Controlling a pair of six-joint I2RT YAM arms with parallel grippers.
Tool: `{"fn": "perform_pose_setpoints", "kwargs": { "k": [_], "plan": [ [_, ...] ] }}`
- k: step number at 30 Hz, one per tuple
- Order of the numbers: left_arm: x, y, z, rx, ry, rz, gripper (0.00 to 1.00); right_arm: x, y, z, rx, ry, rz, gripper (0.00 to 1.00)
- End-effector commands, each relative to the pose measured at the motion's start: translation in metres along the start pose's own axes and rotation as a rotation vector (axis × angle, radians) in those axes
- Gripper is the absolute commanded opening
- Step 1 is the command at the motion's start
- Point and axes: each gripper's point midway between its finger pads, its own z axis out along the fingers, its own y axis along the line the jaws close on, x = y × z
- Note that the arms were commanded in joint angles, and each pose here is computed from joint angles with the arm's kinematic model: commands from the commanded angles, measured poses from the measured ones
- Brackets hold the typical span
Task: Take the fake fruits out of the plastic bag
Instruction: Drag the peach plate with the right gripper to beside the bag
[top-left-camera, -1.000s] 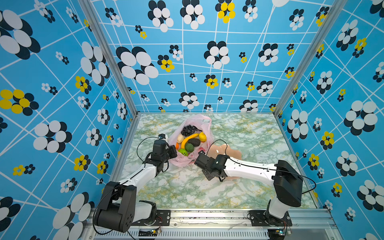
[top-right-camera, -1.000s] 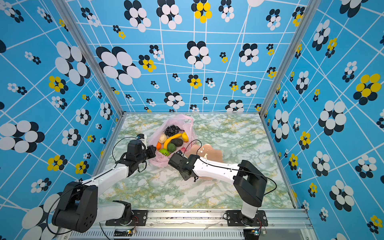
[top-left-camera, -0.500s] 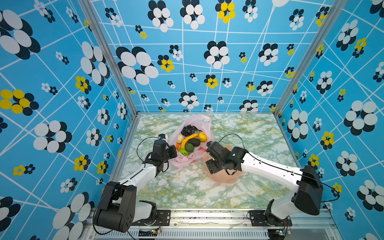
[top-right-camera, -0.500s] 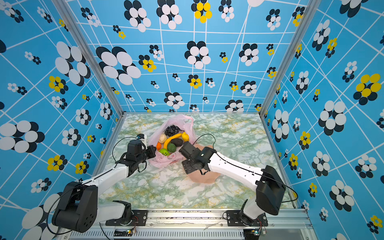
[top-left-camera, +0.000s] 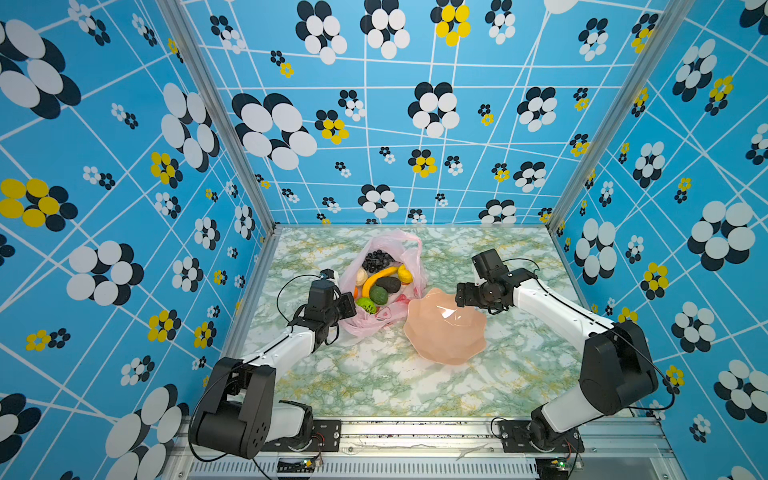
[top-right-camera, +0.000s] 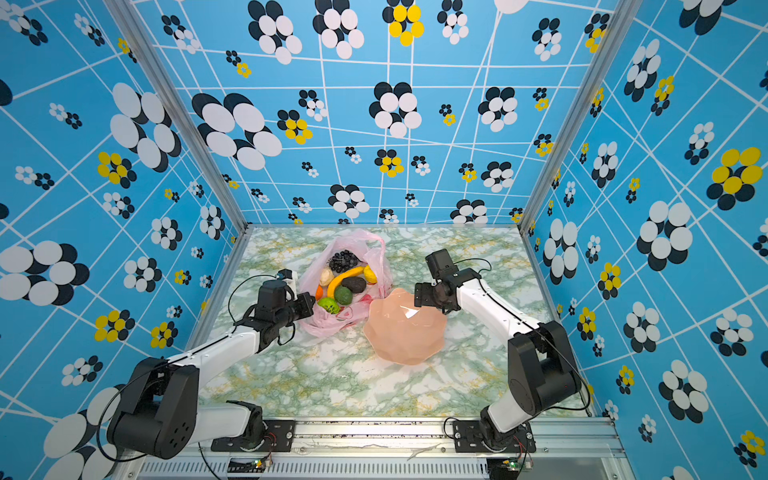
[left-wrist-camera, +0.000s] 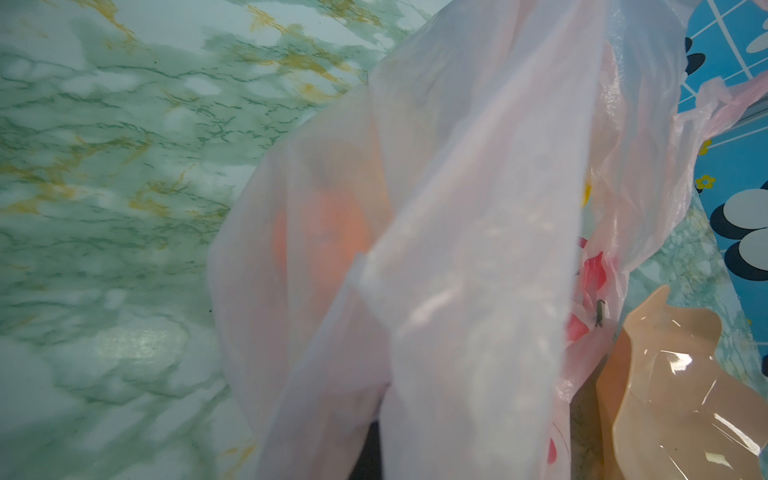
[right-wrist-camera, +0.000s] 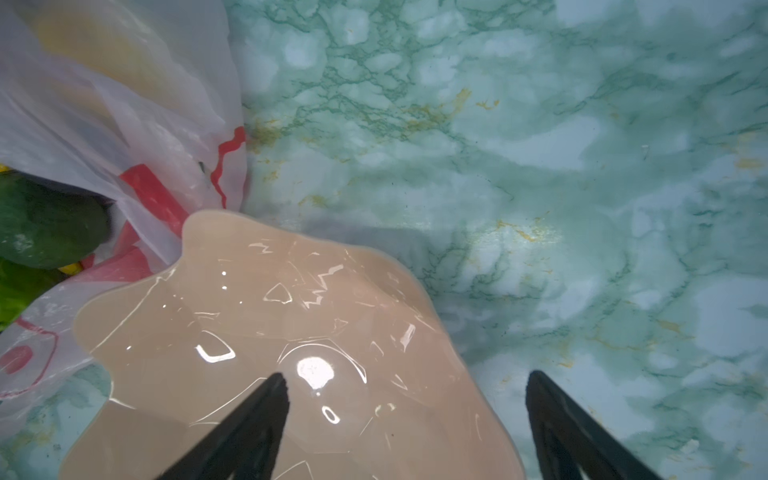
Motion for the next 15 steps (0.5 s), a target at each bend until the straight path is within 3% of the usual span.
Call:
{"fn": "perform_pose_setpoints", "kwargs": {
  "k": [1,15],
  "plan": [
    [-0.004,-0.009,0.002,0.022,0.007,0.017,0.00,0.005,0.005,0.013,-0.029,0.033,-0.028,0.92],
    [0.002,-0.001,0.006,-0.016,0.022,-0.001,0.00,0.027,0.043,0.036,-0.100,0.117,-0.141,0.81]
  ]
}}
